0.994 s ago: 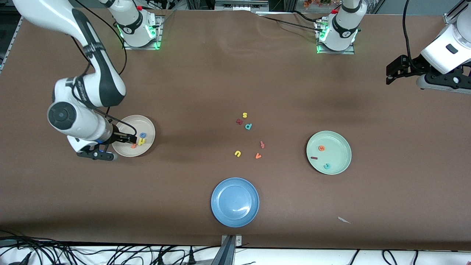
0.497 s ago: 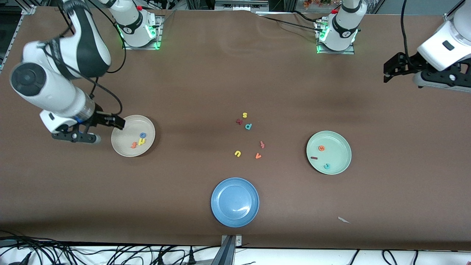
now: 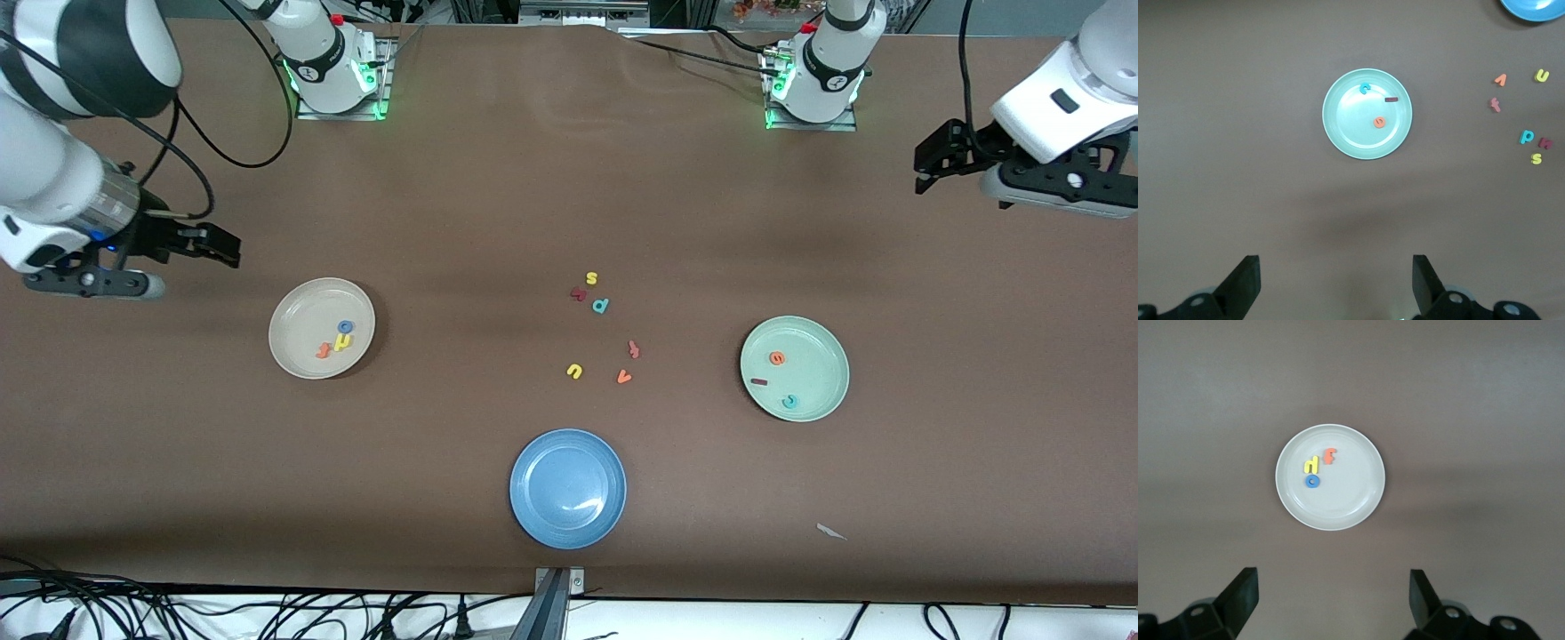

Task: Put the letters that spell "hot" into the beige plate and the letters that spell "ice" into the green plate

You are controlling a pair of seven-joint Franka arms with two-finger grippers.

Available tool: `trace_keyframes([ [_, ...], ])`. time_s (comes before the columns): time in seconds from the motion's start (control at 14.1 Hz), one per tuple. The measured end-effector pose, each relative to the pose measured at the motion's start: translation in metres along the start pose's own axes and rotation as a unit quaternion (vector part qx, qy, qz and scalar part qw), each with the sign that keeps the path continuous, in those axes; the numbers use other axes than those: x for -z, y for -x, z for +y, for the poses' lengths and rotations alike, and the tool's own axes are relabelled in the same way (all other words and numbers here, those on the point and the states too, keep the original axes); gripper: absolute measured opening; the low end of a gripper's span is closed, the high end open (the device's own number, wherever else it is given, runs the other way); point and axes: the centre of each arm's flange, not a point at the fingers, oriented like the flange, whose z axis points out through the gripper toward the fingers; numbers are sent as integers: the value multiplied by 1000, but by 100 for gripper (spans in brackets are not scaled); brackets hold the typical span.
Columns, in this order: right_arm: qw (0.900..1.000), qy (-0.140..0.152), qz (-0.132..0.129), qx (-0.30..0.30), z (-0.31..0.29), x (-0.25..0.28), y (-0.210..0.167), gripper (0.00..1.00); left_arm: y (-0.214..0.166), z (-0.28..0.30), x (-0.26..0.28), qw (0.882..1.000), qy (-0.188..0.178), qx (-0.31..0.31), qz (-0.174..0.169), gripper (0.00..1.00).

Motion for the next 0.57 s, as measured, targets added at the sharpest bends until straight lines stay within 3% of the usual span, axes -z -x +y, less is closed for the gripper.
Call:
trace_keyframes([
  [0.28, 1000, 2, -4, -3, 7, 15, 5, 100, -4, -30, -7, 999, 33, 30, -2, 100],
  [0.57, 1000, 1, -5, -3, 6, 29, 8, 100, -7, -46, -11, 998, 38, 45, -3, 100],
])
